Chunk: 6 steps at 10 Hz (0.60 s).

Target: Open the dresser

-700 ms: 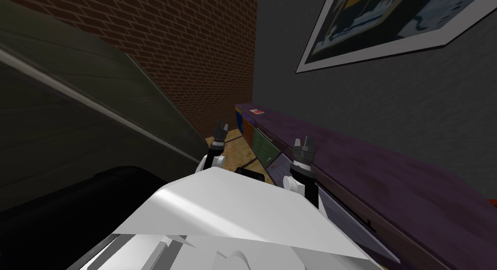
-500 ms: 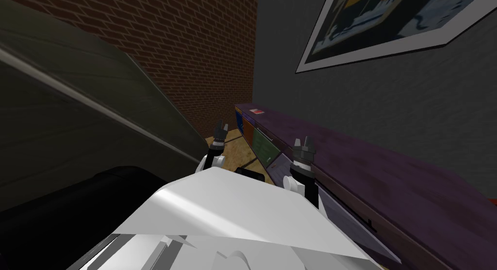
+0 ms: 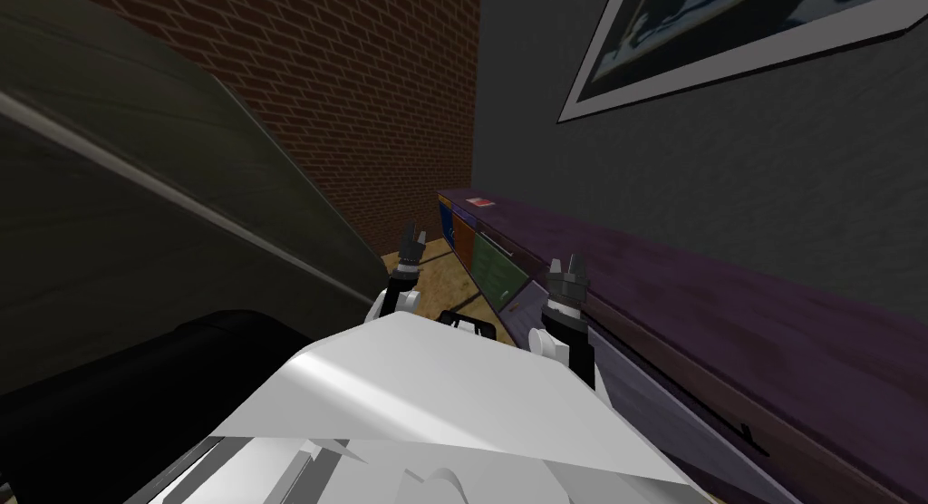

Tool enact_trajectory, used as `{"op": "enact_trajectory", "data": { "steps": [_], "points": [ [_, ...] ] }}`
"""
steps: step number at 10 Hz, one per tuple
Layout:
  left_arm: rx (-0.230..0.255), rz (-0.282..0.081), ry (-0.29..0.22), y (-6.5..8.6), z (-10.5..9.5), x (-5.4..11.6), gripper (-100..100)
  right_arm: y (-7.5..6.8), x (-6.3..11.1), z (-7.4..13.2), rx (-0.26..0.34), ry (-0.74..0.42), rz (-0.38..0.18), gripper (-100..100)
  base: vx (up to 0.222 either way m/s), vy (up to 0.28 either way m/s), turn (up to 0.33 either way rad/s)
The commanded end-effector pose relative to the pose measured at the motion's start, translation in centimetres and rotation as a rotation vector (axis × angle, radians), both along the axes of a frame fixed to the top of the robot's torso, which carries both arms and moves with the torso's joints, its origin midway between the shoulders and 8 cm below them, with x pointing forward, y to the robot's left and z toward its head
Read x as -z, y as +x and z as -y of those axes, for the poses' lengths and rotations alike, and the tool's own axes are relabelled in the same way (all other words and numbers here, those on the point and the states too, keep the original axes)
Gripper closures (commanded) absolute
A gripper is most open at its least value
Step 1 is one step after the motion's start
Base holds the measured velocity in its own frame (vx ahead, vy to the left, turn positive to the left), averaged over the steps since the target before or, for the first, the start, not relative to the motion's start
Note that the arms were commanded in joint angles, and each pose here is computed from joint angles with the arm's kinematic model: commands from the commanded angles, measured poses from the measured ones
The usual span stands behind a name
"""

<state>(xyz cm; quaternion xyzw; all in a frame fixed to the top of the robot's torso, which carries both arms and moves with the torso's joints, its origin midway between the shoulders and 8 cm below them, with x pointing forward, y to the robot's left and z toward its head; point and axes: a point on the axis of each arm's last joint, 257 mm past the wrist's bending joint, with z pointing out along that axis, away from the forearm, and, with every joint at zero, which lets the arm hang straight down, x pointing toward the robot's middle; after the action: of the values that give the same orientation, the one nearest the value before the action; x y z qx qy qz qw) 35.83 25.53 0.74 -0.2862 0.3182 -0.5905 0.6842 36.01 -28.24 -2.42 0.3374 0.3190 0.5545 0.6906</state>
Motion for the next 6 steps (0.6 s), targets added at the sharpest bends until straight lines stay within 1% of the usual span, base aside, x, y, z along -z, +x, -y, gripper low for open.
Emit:
{"op": "enact_trajectory", "data": {
  "steps": [1,2,3,6],
  "points": [
    [0.000,0.000,0.000,0.0,0.0,0.0,0,0.0,0.0,0.0,0.000,0.000,0.000,0,0.000,0.000,0.000],
    [0.000,0.000,0.000,0.0,0.0,0.0,0,0.0,0.0,0.0,0.000,0.000,0.000,0,0.000,0.000,0.000],
    [0.000,0.000,0.000,0.0,0.0,0.0,0,0.1,0.4,-0.2,0.001,-0.079,-0.022,-100,0.020,0.022,-0.008],
    [0.000,-0.001,0.000,0.0,0.0,0.0,0,0.2,1.2,-0.2,0.023,-0.224,-0.060,-100,0.024,0.043,-0.015]
  ]
}}
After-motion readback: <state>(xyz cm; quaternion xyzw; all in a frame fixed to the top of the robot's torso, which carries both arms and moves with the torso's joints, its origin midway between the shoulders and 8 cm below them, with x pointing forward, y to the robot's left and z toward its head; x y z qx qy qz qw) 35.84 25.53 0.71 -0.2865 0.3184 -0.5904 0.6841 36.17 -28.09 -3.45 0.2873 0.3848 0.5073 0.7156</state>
